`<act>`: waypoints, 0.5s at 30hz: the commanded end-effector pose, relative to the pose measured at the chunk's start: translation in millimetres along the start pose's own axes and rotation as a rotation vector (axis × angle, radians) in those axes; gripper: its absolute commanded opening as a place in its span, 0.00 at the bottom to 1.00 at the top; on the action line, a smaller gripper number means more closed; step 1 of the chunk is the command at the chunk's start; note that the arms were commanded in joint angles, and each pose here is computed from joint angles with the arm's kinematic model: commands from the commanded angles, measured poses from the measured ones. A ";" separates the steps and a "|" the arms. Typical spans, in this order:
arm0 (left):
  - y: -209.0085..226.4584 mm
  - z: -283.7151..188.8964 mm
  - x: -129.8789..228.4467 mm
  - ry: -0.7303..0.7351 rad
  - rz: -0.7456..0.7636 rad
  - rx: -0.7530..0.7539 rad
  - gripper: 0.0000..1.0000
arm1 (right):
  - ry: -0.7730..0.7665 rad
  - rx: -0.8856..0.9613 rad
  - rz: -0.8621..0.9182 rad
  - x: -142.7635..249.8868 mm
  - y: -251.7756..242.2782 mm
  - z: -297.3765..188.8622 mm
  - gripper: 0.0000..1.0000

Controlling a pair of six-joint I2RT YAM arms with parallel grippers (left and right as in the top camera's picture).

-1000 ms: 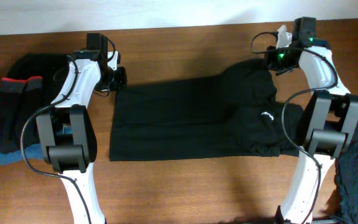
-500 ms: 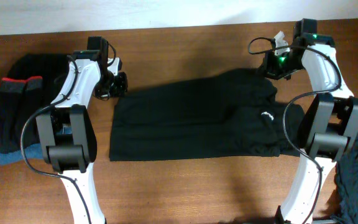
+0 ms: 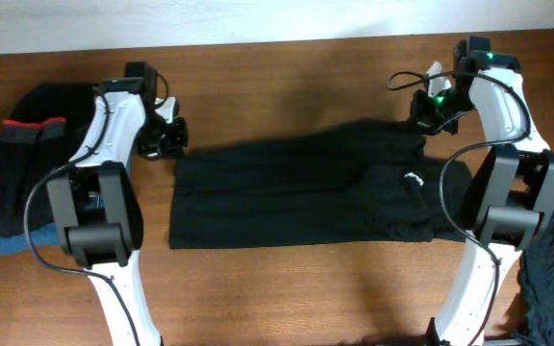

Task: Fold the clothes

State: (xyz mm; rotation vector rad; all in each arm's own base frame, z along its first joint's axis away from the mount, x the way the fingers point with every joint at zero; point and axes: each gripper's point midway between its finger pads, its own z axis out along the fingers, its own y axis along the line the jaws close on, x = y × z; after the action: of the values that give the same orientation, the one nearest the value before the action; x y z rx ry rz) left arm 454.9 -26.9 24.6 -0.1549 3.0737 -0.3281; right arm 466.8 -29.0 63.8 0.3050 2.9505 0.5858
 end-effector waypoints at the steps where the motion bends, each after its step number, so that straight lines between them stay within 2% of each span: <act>1: 19.3 -23.3 -8.5 -0.055 -0.042 0.004 0.01 | -0.072 0.067 -0.005 -10.1 -14.8 -30.4 0.04; 5: 27.8 -25.9 -8.7 -0.056 -0.069 0.023 0.00 | -0.067 0.069 0.016 -7.8 -22.7 -33.3 0.04; 15: 13.6 -24.5 -7.6 -0.049 -0.052 0.064 0.01 | -0.051 0.068 0.023 -3.8 -23.1 -33.3 0.04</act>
State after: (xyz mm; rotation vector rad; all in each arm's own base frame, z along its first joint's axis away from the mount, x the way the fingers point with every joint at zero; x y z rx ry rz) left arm 455.5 -6.5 27.0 -0.2551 3.0528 -0.4183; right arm 457.1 -52.5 61.1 0.3826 2.9755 0.5407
